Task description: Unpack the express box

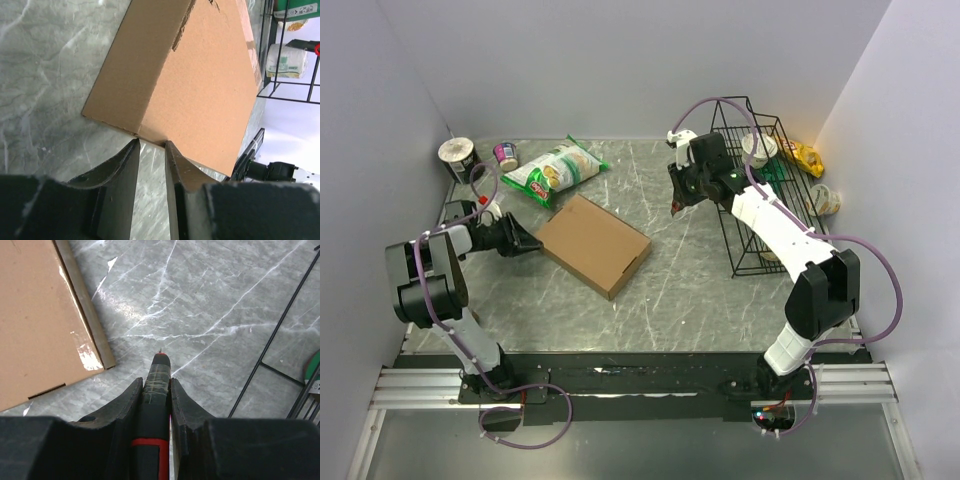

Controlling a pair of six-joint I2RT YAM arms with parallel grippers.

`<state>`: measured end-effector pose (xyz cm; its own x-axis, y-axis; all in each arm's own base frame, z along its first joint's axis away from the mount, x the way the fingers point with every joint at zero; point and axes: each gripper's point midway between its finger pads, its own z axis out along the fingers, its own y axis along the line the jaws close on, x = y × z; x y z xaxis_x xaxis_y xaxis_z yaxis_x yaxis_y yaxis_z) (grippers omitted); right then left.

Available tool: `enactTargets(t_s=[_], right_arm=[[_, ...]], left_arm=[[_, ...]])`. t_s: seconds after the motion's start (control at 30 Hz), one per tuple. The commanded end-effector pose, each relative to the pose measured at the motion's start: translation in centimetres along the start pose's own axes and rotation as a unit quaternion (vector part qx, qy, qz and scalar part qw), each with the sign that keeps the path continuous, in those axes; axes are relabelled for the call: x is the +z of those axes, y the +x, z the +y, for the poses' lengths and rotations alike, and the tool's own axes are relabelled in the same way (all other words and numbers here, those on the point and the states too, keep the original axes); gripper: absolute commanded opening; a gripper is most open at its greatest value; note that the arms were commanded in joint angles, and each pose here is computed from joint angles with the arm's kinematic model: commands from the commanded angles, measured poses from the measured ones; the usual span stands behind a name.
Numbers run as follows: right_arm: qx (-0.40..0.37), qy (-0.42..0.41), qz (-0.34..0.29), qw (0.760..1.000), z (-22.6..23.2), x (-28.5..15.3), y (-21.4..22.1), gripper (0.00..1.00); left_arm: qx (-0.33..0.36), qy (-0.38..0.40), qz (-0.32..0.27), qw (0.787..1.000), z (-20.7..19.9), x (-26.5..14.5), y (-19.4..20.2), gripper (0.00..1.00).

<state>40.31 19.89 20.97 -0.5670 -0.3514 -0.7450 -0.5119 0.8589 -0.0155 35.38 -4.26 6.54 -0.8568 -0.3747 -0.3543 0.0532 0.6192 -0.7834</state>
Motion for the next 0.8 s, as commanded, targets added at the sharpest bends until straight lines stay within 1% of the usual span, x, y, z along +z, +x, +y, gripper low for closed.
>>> enactTargets(t_s=[0.0, 0.1, 0.13, 0.17, 0.27, 0.37, 0.57, 0.63, 0.77], right_arm=[[-0.010, 0.017, -0.053, 0.998, -0.5, -2.0, -2.8, 0.00], [-0.013, 0.018, -0.054, 0.998, -0.5, -2.1, -2.6, 0.00], [-0.014, 0.021, -0.055, 0.998, -0.6, -2.3, -2.7, 0.00], [-0.014, 0.021, -0.055, 0.998, -0.6, -2.3, -2.6, 0.00], [-0.015, 0.022, -0.051, 0.998, -0.6, -2.2, -2.2, 0.00], [-0.015, 0.022, -0.052, 0.998, -0.6, -2.4, -2.2, 0.00], [-0.018, 0.025, -0.054, 0.998, -0.7, -2.3, -2.4, 0.00], [-0.018, 0.027, -0.054, 0.998, -0.8, -2.4, -2.4, 0.00], [-0.020, 0.029, -0.056, 0.998, -0.9, -2.5, -2.5, 0.00]], left_arm=[[-0.002, -0.020, 0.016, 1.000, 1.7, -0.5, 1.7, 0.32], [-0.018, -0.048, 0.030, 0.998, 3.0, -1.2, 2.6, 0.32], [-0.012, -0.058, 0.034, 0.998, 3.6, -1.4, 2.7, 0.32], [-0.013, -0.082, 0.036, 0.996, 4.6, -1.6, 2.6, 0.32], [-0.033, -0.119, 0.043, 0.991, 6.7, -1.9, 2.6, 0.33], [-0.037, -0.136, 0.043, 0.989, 7.6, -1.9, 2.3, 0.34], [-0.050, -0.160, 0.054, 0.984, 9.1, -1.6, 2.3, 0.35], [-0.049, -0.158, 0.057, 0.985, 9.1, -1.5, 2.4, 0.36], [-0.048, -0.136, 0.044, 0.989, 8.3, -1.2, 1.3, 0.37]])
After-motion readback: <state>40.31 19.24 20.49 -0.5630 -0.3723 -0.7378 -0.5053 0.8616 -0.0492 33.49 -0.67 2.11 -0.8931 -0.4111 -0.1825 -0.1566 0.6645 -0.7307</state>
